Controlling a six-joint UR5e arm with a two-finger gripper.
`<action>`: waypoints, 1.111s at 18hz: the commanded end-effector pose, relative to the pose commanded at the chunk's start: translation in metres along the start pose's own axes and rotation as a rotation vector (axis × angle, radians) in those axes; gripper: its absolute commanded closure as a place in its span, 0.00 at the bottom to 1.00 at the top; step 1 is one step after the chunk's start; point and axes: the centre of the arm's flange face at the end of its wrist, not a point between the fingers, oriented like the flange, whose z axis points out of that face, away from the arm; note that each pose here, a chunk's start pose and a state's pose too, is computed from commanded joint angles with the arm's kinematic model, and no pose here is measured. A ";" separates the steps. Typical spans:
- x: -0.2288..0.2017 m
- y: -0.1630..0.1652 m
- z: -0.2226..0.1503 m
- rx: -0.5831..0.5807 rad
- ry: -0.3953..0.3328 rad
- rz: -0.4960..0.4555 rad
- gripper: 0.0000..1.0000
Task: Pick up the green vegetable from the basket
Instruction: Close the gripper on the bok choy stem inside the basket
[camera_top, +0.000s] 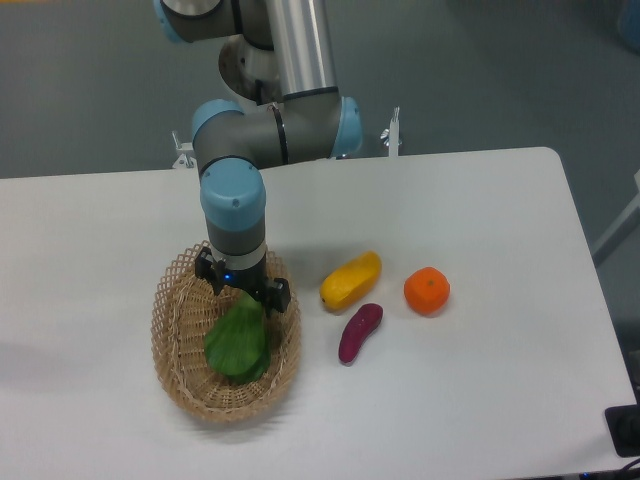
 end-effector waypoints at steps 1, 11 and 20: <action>0.000 0.000 0.003 -0.004 0.003 -0.002 0.00; -0.001 0.000 0.008 -0.009 -0.018 -0.006 0.35; -0.003 -0.006 -0.005 0.004 -0.049 -0.002 0.67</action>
